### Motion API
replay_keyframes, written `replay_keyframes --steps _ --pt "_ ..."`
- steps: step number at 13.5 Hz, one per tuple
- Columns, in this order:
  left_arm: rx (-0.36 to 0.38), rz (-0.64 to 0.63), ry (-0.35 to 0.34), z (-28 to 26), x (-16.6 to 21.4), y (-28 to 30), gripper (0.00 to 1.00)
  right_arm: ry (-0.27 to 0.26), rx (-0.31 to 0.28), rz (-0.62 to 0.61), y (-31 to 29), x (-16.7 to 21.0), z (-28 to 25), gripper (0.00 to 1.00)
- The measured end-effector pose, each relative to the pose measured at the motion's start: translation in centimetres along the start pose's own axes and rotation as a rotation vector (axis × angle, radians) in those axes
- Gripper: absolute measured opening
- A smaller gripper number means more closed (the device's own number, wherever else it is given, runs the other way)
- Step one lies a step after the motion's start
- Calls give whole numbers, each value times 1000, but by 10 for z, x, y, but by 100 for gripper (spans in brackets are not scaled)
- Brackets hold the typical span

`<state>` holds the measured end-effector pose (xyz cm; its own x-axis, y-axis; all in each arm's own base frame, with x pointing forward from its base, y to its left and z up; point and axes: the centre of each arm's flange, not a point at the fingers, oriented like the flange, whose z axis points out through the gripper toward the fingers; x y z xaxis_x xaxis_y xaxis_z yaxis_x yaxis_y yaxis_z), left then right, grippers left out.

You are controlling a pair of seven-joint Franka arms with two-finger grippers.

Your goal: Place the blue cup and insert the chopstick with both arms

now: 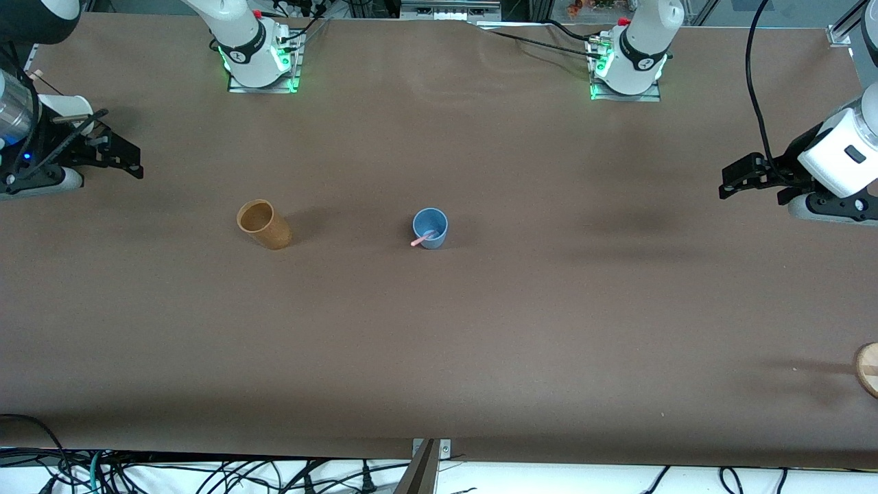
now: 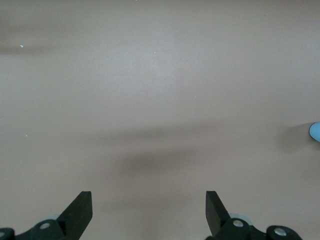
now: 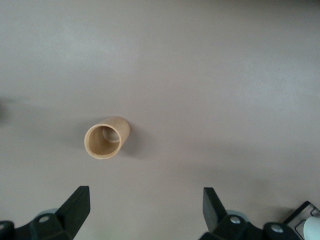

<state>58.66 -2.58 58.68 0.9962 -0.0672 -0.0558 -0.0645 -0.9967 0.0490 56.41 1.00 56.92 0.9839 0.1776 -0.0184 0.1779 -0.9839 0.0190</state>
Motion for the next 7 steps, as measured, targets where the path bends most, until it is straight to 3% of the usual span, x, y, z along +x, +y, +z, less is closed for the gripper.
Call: replay_keyframes --steps 7 --pt "0 -5 -2 1 1 -3 100 29 -8 1 2 3 -5 100"
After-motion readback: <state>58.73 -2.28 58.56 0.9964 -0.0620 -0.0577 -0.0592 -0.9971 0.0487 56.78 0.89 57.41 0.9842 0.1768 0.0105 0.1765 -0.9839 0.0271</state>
